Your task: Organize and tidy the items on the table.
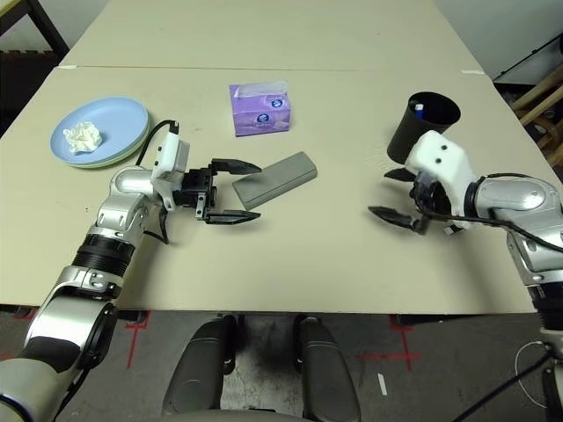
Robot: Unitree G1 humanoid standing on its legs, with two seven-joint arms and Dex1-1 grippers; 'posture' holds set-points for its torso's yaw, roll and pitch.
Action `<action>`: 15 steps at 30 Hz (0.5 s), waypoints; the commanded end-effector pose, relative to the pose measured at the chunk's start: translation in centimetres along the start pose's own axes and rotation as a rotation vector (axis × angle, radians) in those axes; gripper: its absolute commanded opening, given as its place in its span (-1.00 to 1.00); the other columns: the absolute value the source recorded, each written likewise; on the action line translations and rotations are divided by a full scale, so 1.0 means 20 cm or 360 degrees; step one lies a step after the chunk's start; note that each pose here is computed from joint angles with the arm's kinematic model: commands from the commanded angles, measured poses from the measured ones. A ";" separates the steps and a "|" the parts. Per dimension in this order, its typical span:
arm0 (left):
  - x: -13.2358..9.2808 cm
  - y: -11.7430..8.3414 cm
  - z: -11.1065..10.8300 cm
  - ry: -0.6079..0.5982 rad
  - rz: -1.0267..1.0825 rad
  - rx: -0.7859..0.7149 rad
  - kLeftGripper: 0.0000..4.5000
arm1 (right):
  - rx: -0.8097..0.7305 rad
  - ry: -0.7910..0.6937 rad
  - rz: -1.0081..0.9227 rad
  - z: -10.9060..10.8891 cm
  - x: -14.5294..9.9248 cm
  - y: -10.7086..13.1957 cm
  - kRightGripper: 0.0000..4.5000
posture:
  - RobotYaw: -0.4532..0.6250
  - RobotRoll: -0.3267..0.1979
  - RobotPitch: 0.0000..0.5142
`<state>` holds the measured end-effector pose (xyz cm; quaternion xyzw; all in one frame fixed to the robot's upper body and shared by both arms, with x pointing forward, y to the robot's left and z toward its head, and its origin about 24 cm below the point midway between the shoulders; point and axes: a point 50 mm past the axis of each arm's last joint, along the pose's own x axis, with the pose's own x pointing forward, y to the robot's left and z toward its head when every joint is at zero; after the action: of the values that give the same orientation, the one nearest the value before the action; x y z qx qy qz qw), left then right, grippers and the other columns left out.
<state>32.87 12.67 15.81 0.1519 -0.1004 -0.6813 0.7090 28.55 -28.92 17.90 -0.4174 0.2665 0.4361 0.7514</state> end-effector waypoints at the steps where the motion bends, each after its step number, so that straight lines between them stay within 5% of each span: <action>1: 0.00 -0.01 0.01 -0.0025 0.0014 0.0005 0.99 | -0.0209 0.0333 0.0160 -0.05 -0.09 -0.05 1.00 | 0.00 0.25 -0.17; 15: 0.03 0.01 0.05 -0.0124 0.0117 -0.0076 0.99 | -0.0643 0.0595 0.0331 -0.12 -0.07 -0.15 1.00 | 0.01 0.25 -0.11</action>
<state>32.88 12.02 16.77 0.1103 -0.1172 -0.6617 0.7323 30.48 -32.32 19.08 -0.5964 0.3459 0.4648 0.5556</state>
